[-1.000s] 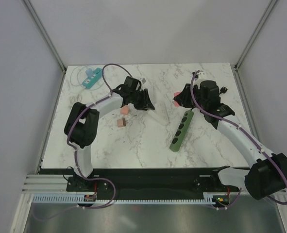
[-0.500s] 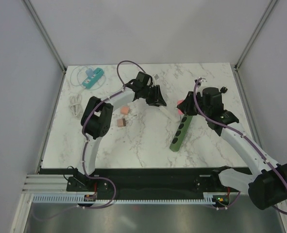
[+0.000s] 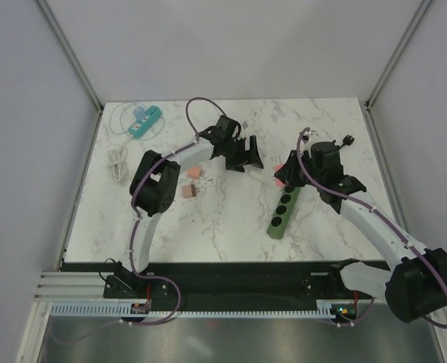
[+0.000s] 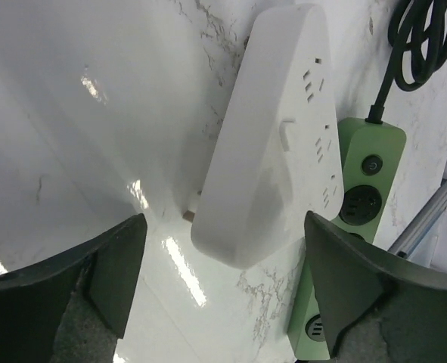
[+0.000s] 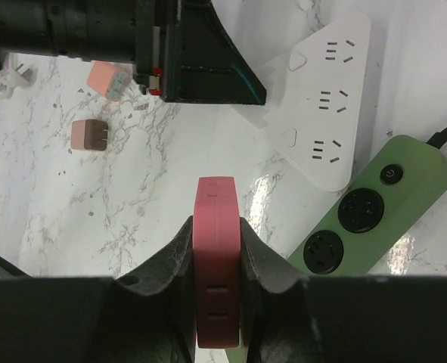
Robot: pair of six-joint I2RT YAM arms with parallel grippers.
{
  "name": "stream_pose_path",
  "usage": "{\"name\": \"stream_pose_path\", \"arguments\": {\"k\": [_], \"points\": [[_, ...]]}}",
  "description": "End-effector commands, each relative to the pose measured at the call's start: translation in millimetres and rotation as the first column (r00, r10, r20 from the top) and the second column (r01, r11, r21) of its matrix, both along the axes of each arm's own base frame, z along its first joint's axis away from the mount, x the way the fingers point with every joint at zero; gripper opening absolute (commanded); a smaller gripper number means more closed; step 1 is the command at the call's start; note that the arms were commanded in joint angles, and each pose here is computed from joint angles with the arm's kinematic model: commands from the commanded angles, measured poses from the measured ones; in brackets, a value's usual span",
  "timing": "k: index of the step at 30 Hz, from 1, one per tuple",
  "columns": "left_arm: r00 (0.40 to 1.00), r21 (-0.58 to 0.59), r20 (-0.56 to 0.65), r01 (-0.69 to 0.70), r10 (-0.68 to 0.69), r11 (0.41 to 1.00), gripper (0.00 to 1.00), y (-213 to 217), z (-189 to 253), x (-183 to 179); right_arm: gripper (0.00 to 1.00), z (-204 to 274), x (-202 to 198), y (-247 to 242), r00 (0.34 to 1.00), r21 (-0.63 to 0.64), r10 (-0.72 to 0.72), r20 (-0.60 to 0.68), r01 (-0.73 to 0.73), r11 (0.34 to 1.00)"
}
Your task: Pull the plug off the socket
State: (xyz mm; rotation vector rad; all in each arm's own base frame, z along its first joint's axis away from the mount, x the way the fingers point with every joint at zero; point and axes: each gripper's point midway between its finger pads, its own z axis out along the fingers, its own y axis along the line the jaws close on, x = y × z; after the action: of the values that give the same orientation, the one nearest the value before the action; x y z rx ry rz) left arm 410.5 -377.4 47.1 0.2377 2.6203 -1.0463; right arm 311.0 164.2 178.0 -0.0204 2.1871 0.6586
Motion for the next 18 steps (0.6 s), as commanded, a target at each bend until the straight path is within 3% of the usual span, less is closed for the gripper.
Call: {"name": "stream_pose_path", "arguments": {"k": [1, 2, 9, 14, 18], "points": [[0.991, 0.042, 0.128, -0.044, 0.038, 0.998, 0.92, 16, 46, 4, 0.0, -2, 6, 10, 1.0, 0.034, 0.018, 0.004, -0.018, 0.999], [0.982, 0.038, 0.178, -0.071, 0.063, 0.997, 1.0, 21, 68, 5, 0.0, -3, 7, 12, 1.0, 0.034, 0.025, 0.004, -0.025, 0.999], [0.922, 0.079, 0.322, -0.251, 0.213, 0.965, 1.0, 95, 124, -5, 0.0, -28, 17, 55, 0.994, 0.026, 0.105, -0.044, -0.104, 0.994], [0.899, 0.057, 0.274, -0.369, 0.341, 0.928, 1.0, 170, 128, -19, 0.0, -43, 15, 123, 0.969, 0.032, 0.238, -0.063, -0.237, 0.971], [0.839, 0.053, 0.283, -0.498, 0.465, 0.866, 0.99, 247, 128, -26, 0.0, -59, 15, 190, 0.929, 0.059, 0.359, -0.093, -0.355, 0.933]]}}
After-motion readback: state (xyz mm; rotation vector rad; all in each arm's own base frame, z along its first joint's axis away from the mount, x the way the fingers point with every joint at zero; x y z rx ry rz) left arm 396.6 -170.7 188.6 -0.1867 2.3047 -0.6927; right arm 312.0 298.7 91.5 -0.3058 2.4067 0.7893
